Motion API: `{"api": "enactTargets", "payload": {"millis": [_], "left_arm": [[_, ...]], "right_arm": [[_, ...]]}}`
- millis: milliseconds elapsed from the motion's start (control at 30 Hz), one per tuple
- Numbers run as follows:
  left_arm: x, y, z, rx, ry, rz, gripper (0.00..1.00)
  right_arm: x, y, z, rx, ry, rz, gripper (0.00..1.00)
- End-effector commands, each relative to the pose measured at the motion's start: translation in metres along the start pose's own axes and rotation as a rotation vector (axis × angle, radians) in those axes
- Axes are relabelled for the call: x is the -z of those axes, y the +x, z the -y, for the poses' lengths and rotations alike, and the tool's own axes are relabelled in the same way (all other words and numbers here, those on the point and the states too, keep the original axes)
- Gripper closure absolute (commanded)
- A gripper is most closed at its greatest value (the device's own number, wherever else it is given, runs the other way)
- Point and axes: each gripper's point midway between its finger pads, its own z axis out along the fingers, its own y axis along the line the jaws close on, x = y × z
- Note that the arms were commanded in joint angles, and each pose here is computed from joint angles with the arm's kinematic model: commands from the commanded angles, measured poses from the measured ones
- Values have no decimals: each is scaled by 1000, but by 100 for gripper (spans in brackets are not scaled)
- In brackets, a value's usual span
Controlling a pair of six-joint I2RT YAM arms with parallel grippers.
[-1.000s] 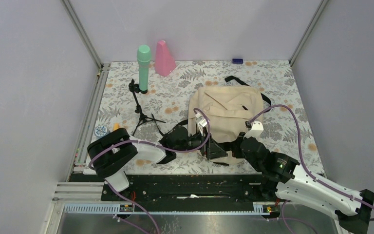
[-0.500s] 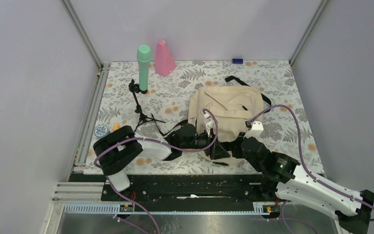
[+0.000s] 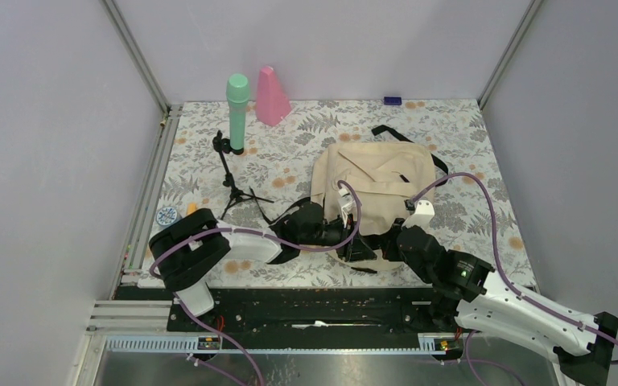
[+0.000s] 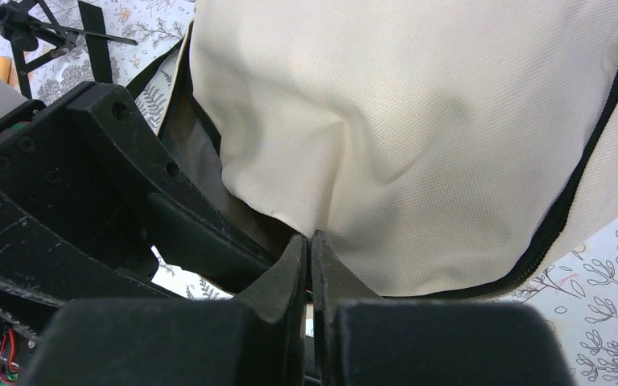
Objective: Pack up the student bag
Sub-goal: Zip the student bag at the center of the board.
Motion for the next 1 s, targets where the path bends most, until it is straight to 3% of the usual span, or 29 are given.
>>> {"api": "enactTargets", "payload": {"millis": [0, 667, 967], "left_arm": [[-1, -33, 31, -71, 101, 70, 63], [2, -39, 30, -75, 62, 78, 76], [2, -34, 13, -103, -24, 56, 67]], "right_arm": [[1, -12, -19, -71, -70, 34, 100], [1, -9, -18, -75, -69, 27, 100], [0, -8, -17, -75, -67, 24, 100]]}}
